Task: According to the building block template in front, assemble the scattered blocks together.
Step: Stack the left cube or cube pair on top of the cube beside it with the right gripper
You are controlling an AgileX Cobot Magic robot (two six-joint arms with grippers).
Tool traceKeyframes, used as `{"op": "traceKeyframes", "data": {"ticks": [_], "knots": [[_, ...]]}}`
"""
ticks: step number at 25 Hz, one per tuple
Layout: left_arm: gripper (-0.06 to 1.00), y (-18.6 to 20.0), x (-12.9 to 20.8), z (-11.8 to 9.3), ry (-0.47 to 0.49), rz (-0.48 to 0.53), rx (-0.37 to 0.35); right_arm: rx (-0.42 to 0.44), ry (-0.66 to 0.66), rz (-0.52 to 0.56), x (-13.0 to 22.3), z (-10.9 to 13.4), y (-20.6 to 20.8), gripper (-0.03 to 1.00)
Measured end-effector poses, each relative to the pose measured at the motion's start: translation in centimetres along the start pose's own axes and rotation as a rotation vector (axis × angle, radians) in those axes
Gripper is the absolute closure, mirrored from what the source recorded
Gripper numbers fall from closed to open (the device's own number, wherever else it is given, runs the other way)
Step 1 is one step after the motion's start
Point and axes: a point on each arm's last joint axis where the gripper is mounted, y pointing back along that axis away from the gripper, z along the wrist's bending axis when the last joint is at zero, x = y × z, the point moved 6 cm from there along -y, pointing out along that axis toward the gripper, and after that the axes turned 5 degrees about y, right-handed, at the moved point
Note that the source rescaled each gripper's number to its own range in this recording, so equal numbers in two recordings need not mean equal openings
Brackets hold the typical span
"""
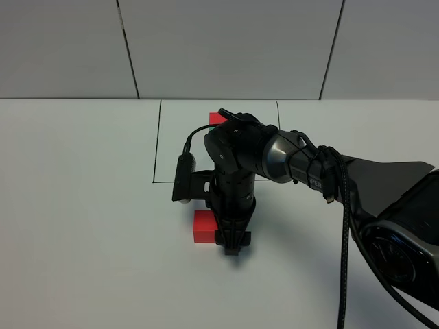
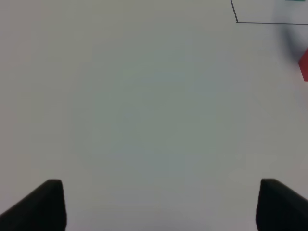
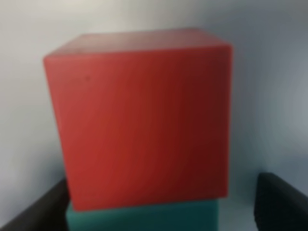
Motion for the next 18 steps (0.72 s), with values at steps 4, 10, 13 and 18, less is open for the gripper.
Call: {"op": "traceKeyframes", "data": {"ticks": [4,10,13,18], "knots": [[0.15,0.0,0.0,0.0,0.000,0.000,0.000,-0.011,-0.014,0.012,0.2,0.2,0.3,-0.01],[0.15,0.0,0.0,0.0,0.000,0.000,0.000,-0.031,-0.042,0.037,0.9,0.7,2.7,-0.01],[0.15,0.0,0.0,0.0,0.000,0.000,0.000,-0.004,-0.077,0.016,1.0,0.5,4.9,-0.01],[0.15,0.0,0.0,0.0,0.000,0.000,0.000,0.041,-0.181,-0.024,1.2,0.3,8.5,-0.01]]}}
